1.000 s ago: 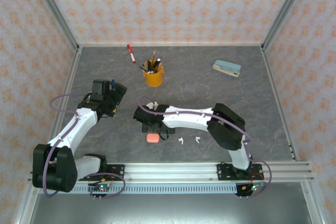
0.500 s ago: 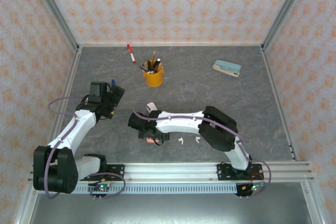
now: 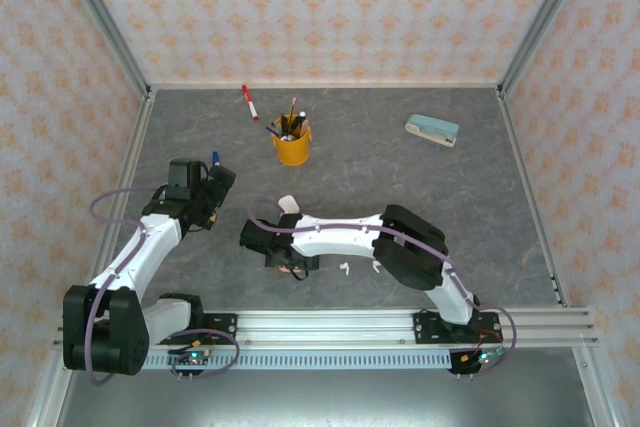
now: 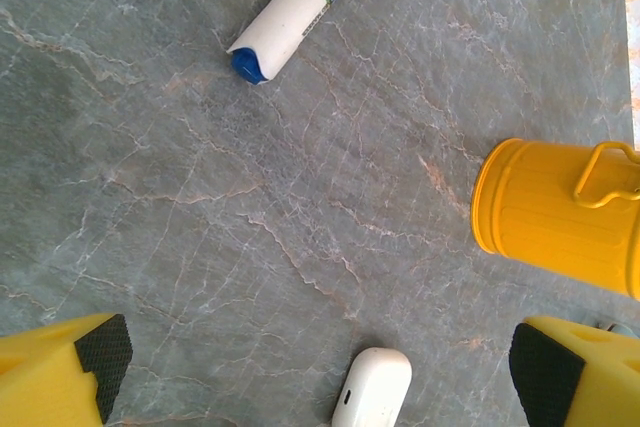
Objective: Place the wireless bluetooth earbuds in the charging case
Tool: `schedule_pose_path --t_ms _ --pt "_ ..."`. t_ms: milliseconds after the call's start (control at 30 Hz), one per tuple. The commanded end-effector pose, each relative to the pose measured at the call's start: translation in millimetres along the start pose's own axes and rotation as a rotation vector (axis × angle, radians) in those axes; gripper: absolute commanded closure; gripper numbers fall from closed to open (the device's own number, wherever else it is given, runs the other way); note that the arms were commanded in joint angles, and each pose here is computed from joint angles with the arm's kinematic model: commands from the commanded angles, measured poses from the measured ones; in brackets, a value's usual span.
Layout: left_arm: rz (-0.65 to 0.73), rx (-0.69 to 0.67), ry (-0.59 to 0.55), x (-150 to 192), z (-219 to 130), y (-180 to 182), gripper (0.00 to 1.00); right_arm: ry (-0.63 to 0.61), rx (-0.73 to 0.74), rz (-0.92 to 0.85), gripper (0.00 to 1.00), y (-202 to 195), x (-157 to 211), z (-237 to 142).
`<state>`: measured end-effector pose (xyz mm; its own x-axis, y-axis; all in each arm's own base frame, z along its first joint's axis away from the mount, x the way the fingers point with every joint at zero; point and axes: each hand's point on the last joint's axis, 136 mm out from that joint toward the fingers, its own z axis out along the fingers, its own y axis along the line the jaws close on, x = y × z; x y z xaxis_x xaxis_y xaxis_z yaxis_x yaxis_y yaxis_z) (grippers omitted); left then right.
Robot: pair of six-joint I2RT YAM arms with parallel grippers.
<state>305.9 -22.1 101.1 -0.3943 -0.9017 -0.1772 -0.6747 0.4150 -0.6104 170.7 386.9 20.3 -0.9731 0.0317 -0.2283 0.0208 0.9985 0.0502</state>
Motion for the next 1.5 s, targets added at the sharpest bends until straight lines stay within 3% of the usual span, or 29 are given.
schedule_pose_path --t_ms 0,233,600,1200,1467 --pt "0.007 0.018 -0.009 -2 -4 -1 0.0 0.023 0.016 -0.005 0.23 5 16 4" --pt "0.004 0.018 -0.009 -2 -4 0 0.0 0.024 0.018 -0.01 0.29 7 17 5" --pt "0.012 0.028 -0.009 -1 -3 -1 0.0 -0.017 -0.004 -0.02 0.51 10 8 -5" --pt "0.083 0.158 0.047 16 3 -9 0.0 -0.165 -0.1 0.147 0.53 -20 -89 -37" --pt "0.184 0.232 0.122 59 17 -23 0.0 -0.197 -0.14 0.286 0.53 -49 -132 -31"
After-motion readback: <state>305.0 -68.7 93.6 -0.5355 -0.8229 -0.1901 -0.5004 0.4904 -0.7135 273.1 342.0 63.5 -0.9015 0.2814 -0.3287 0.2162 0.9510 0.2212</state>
